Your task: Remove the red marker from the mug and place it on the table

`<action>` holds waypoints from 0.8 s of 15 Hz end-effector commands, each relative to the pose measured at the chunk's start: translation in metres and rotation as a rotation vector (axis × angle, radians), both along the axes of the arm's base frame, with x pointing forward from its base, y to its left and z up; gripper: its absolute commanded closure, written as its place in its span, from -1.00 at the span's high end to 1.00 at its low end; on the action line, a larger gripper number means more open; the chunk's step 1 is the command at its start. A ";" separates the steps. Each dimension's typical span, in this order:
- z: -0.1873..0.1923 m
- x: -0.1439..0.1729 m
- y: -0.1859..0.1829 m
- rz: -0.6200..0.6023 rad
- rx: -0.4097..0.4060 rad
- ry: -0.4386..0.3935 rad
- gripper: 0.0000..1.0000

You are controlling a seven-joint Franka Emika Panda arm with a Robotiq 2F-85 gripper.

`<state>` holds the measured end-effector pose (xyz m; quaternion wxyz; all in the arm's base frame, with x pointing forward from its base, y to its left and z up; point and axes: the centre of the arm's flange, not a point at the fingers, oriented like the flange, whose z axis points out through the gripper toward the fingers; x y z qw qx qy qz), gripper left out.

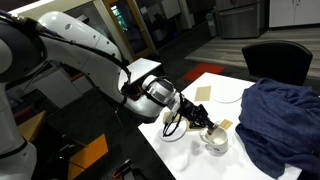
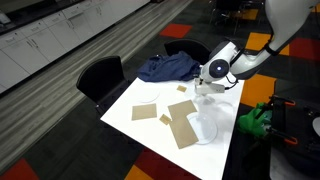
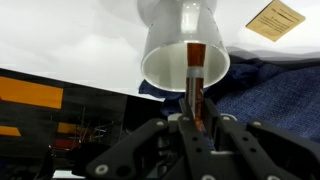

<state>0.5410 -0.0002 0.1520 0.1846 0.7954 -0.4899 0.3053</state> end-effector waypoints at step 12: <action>0.122 -0.089 -0.045 0.063 -0.007 0.100 -0.91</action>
